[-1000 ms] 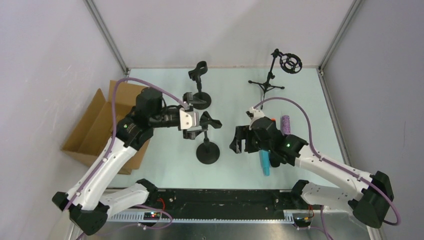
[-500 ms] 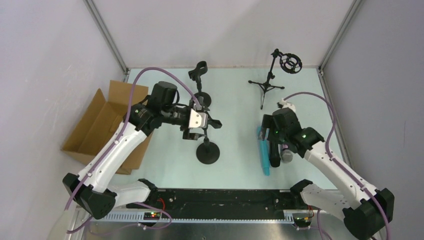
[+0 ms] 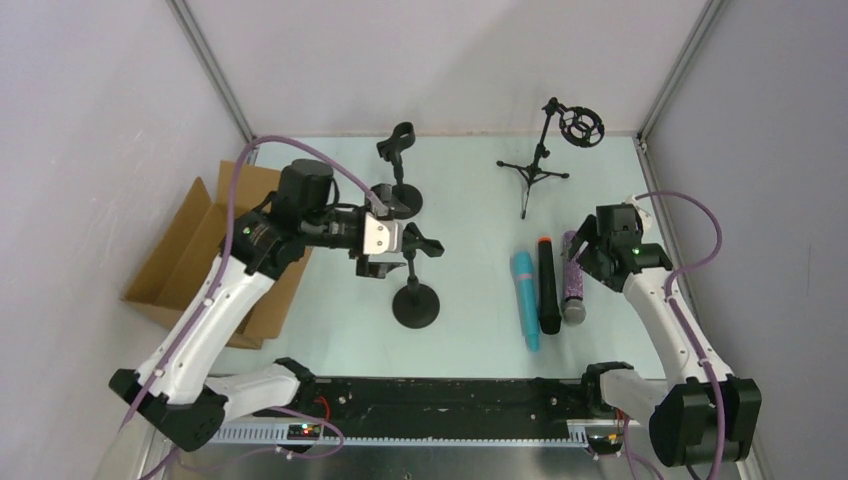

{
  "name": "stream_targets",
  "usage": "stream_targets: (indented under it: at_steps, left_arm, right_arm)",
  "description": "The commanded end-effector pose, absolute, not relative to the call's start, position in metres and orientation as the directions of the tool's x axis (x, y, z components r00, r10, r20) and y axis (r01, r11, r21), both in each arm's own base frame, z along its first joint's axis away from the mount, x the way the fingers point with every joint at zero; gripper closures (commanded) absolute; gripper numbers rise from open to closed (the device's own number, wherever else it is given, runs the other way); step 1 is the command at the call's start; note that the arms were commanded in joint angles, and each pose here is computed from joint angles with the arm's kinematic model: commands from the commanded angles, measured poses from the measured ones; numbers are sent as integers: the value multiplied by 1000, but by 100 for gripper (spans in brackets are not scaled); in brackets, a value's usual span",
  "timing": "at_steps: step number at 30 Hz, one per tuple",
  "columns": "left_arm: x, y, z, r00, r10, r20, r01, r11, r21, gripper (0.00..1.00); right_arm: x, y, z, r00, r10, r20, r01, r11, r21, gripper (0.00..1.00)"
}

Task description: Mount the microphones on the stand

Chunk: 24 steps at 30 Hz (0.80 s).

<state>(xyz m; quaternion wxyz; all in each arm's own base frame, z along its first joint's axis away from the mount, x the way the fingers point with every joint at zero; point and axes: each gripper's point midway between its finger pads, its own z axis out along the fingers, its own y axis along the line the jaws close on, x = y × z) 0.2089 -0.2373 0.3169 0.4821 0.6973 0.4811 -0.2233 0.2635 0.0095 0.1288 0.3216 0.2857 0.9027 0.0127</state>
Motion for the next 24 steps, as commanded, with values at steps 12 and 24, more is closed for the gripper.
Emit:
stream_targets:
  at_steps: [12, 24]
  left_arm:
    - [191, -213, 352, 432, 440, -788, 863, 53, 503, 0]
    - [185, -209, 343, 439, 447, -779, 859, 44, 510, 0]
  right_arm:
    - [306, 19, 110, -529, 708, -468, 633, 696, 339, 14]
    - [292, 28, 124, -423, 836, -349, 709, 545, 447, 10]
